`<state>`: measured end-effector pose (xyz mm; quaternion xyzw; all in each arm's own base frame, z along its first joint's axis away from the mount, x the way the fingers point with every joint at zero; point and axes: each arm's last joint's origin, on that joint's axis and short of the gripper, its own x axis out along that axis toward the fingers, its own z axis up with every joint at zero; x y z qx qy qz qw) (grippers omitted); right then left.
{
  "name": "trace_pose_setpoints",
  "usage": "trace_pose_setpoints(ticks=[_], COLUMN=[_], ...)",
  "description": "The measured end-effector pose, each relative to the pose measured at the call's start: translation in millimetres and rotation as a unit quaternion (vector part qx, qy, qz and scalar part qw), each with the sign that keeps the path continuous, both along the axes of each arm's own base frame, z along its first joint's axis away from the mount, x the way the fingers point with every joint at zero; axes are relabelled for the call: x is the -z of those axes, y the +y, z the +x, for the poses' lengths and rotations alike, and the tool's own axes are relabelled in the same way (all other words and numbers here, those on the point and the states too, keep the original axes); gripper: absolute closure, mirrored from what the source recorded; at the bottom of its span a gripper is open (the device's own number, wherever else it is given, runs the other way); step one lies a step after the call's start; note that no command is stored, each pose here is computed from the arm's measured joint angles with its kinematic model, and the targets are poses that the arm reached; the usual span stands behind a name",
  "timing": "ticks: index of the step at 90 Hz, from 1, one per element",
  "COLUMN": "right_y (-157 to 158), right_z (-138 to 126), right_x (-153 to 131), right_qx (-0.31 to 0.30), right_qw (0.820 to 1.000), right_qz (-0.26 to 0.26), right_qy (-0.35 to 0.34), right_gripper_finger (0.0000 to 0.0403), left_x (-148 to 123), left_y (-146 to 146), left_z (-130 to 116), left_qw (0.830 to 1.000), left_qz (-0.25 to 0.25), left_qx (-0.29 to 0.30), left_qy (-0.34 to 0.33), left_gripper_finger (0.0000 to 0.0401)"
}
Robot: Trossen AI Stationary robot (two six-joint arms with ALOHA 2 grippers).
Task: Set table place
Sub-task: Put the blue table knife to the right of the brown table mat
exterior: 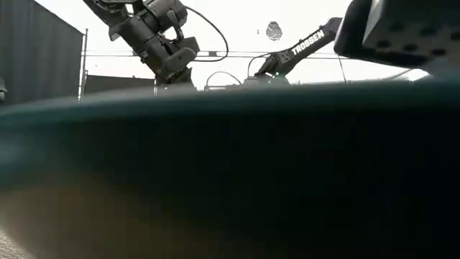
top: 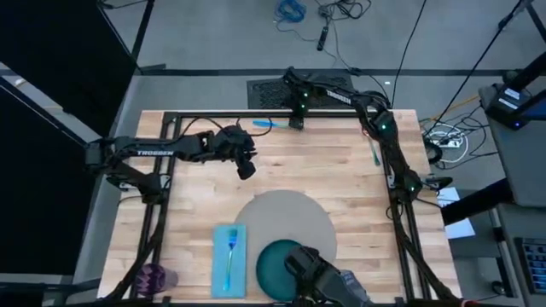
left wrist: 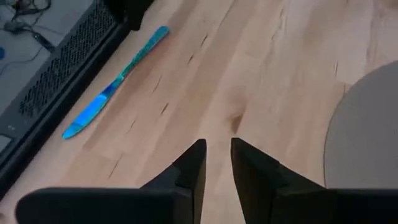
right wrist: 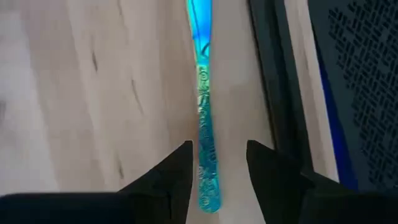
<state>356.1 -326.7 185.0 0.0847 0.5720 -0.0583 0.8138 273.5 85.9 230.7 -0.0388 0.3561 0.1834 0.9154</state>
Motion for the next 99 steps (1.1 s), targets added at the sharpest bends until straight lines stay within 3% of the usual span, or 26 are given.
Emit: trace_pose_setpoints(ticks=[34, 49, 99], right_y=[-7.5, -2.5, -4.3], right_z=[-8.2, -10.3, -5.5], right_x=[1.2, 22.0, 27.2], right_qx=[0.035, 0.038, 0.049], right_qw=[0.999, 0.996, 0.997], right_qz=[0.035, 0.076, 0.051], right_qy=[-0.014, 0.035, 0.04], right_gripper_finger=[0.0271, 0.0271, 0.0271], left_x=[-1.3, -1.6, -1.5], left_y=[-0.7, -0.8, -0.8], left_z=[1.5, 1.8, 1.8], left_qw=[1.0, 1.0, 0.999], left_qz=[0.005, 0.004, 0.005], left_qx=[0.028, 0.03, 0.031], left_qy=[-0.007, -0.009, -0.008], left_gripper_finger=[0.034, 0.034, 0.034])
